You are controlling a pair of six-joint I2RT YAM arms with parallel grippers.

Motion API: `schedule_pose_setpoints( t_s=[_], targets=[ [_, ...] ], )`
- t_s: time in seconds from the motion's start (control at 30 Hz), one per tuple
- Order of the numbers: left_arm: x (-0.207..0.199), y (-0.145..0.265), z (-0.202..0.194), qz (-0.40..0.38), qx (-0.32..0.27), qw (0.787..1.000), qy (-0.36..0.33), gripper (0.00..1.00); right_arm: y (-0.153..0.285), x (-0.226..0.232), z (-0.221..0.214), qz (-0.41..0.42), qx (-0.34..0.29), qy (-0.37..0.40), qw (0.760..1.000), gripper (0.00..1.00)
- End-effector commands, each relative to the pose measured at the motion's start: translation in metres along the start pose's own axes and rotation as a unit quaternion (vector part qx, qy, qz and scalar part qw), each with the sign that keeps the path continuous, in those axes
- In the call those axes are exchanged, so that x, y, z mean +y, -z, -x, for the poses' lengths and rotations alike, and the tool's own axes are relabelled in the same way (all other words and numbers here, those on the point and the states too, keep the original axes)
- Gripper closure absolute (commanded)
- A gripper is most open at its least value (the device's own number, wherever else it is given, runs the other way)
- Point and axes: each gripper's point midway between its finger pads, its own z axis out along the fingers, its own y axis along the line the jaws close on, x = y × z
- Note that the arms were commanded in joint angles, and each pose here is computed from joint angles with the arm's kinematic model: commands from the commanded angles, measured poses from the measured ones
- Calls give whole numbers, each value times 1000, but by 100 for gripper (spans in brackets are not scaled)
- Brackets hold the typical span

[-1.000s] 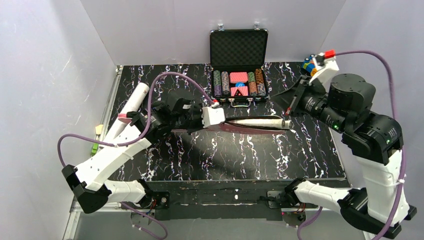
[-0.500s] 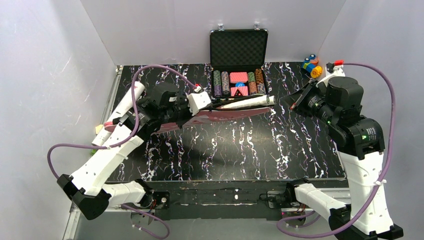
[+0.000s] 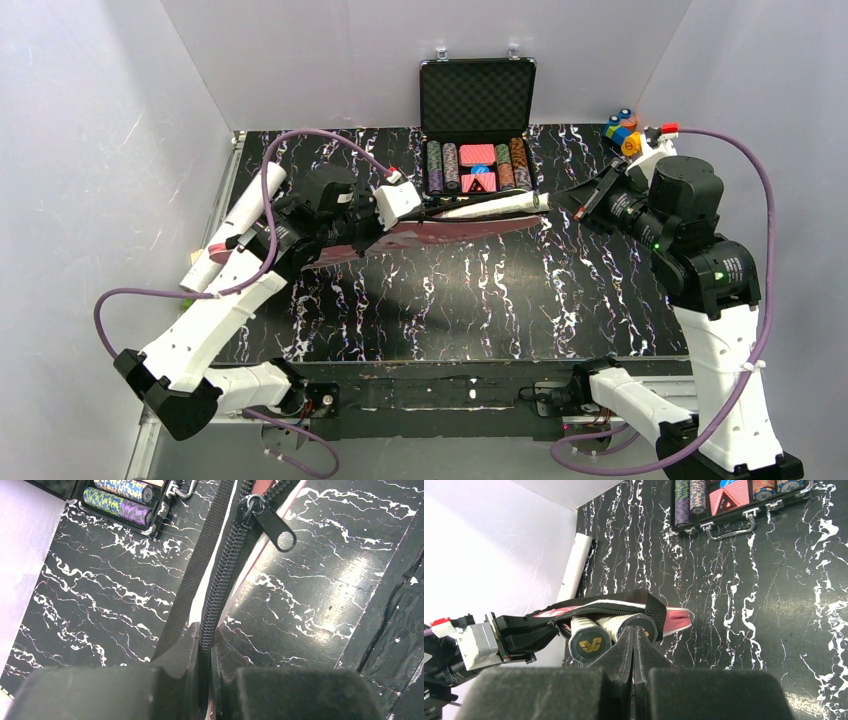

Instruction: Pack up the badminton gear

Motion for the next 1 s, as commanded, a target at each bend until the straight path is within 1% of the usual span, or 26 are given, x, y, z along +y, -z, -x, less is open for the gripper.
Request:
schedule_pose_setpoints(
  t_s=[0.0, 0.2, 0.47, 0.77, 0.87, 0.97],
  targets=[
    [12, 13, 37, 20, -66, 998, -1, 100, 5, 13, -2, 40, -2, -8, 999, 99],
    [13, 14, 42, 19, -71, 997, 1, 100, 1, 10, -15, 49, 17, -24, 998, 99],
    [11, 11, 53, 1, -85, 996, 3, 100, -14, 7, -37, 69, 58, -65, 994, 99],
    [13, 7, 70, -12, -100, 995, 7, 100, -28, -6, -53, 55, 84, -69, 993, 99],
    [15, 7, 72, -10, -101, 995, 6, 100, -33, -16, -57, 31, 93, -61, 993, 99],
    [14, 7, 69, -10, -99, 995, 2, 100, -22, -28, -45, -13, 65, -26, 997, 99]
  ],
)
